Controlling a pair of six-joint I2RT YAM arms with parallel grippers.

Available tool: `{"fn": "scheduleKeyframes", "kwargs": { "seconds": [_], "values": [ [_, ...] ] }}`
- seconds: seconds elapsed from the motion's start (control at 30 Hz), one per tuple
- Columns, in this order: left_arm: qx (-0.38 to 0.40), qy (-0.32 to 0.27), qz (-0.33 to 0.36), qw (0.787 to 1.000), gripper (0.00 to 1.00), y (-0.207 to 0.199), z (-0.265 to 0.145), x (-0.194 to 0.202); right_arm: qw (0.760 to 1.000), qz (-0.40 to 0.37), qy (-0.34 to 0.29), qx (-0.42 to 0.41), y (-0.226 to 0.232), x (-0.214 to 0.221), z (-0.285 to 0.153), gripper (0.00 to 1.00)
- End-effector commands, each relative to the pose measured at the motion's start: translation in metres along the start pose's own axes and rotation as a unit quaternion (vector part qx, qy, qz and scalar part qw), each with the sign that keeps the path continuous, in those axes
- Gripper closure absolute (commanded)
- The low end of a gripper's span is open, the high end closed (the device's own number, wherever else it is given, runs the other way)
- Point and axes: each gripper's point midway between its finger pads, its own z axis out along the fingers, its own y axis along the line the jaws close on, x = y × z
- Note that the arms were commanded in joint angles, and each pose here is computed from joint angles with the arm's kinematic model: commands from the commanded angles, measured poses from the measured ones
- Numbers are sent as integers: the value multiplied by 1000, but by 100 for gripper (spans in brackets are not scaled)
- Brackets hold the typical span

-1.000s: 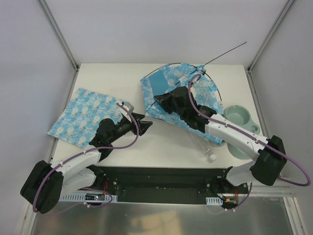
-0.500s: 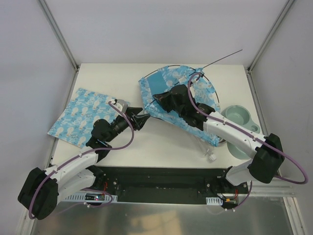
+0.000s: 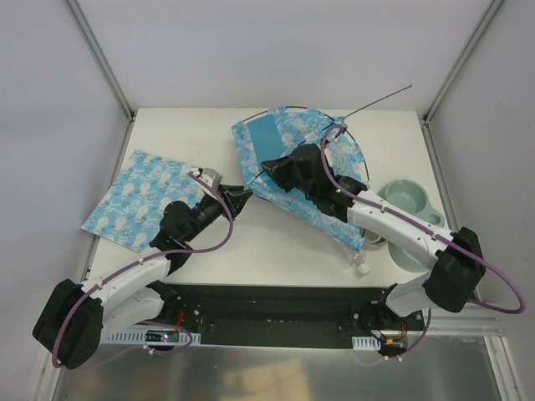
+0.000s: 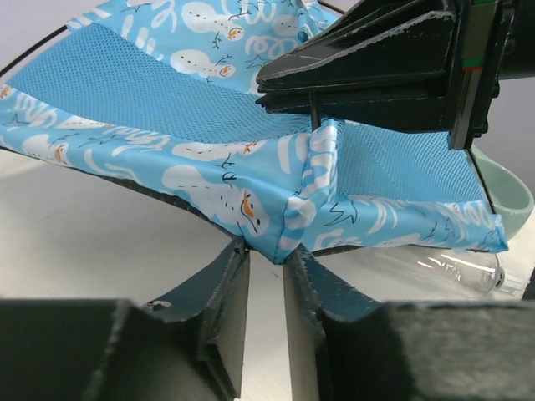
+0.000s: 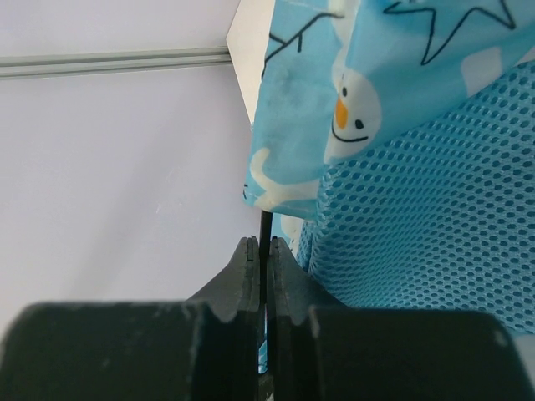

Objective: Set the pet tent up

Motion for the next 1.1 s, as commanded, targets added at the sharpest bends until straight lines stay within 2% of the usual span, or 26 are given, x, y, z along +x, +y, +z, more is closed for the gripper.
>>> {"fn": "scheduleKeyframes", "kwargs": {
  "seconds": [0.0, 0.13, 0.67, 0.93, 1.07],
  "values": [
    [5, -52, 20, 998, 81, -5, 7, -35, 998, 15, -6, -55, 37, -5, -6, 100],
    [2, -46, 28, 999, 100, -4, 6, -36, 999, 9, -7, -47, 32, -4, -2, 100],
    [9, -13, 69, 998, 100, -10, -15, -34, 996, -80, -44, -20, 11, 0, 11, 100],
    [34, 23, 61, 997, 100, -19, -21, -19, 996, -50, -23, -73, 33, 10, 7, 100],
    [30, 25, 62, 997, 100, -18, -25, -18, 995, -43, -34, -83, 36, 4, 2, 100]
  ]
}}
